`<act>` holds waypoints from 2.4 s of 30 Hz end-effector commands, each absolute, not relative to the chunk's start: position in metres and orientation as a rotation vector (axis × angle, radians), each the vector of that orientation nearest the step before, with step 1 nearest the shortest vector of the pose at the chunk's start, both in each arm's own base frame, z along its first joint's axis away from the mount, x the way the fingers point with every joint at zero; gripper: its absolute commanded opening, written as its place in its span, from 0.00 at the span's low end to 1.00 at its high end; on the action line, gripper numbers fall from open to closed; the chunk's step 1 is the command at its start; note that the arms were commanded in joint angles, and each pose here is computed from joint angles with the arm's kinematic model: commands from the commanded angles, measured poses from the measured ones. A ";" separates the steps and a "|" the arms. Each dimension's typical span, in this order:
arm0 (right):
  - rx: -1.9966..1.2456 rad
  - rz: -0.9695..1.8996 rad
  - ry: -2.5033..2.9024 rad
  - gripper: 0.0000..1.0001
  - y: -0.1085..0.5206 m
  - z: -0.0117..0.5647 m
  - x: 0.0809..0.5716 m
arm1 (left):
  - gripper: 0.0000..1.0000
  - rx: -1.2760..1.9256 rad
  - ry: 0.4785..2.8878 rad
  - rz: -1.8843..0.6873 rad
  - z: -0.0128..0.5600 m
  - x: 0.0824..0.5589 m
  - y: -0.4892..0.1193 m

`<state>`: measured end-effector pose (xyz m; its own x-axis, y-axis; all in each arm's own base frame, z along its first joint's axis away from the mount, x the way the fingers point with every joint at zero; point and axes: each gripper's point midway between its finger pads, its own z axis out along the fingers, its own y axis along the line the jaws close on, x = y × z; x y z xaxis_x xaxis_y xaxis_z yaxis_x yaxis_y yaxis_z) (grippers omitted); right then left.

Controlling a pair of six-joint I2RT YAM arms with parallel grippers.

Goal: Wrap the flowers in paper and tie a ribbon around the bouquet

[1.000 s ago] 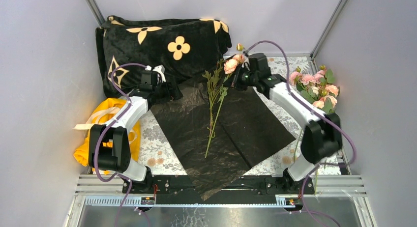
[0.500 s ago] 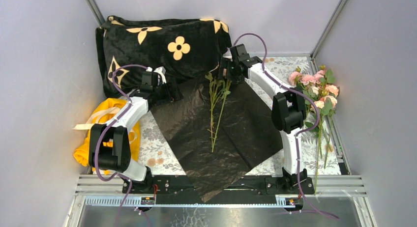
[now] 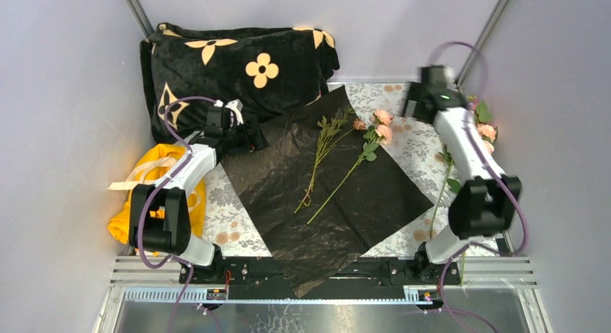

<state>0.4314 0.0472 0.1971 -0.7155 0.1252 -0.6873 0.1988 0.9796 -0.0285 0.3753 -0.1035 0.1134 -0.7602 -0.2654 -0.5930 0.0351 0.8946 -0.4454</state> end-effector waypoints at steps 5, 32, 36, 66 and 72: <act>0.838 -0.597 2.337 0.73 -0.167 0.134 0.336 | 0.96 -0.085 2.255 -0.616 0.141 0.375 -0.108; 0.884 -0.752 2.419 0.01 -0.203 0.071 0.343 | 0.96 -0.086 2.256 -0.619 0.140 0.373 -0.108; 0.888 -0.727 2.354 0.00 -0.202 0.095 0.343 | 0.96 -0.083 2.255 -0.621 0.140 0.373 -0.108; 0.471 0.992 1.577 0.00 0.173 0.413 0.378 | 0.95 0.258 2.115 -0.860 0.200 0.354 -0.147; 0.381 0.914 1.797 0.00 0.220 0.341 0.409 | 0.94 0.239 2.186 -0.859 0.176 0.349 -0.147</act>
<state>0.3848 0.2026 0.3512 -0.4116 0.6467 -0.6422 -0.1501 0.6469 0.7477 0.3523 -0.1440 0.1835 -0.6848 -0.1235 -0.7182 0.3958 0.7644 -0.5089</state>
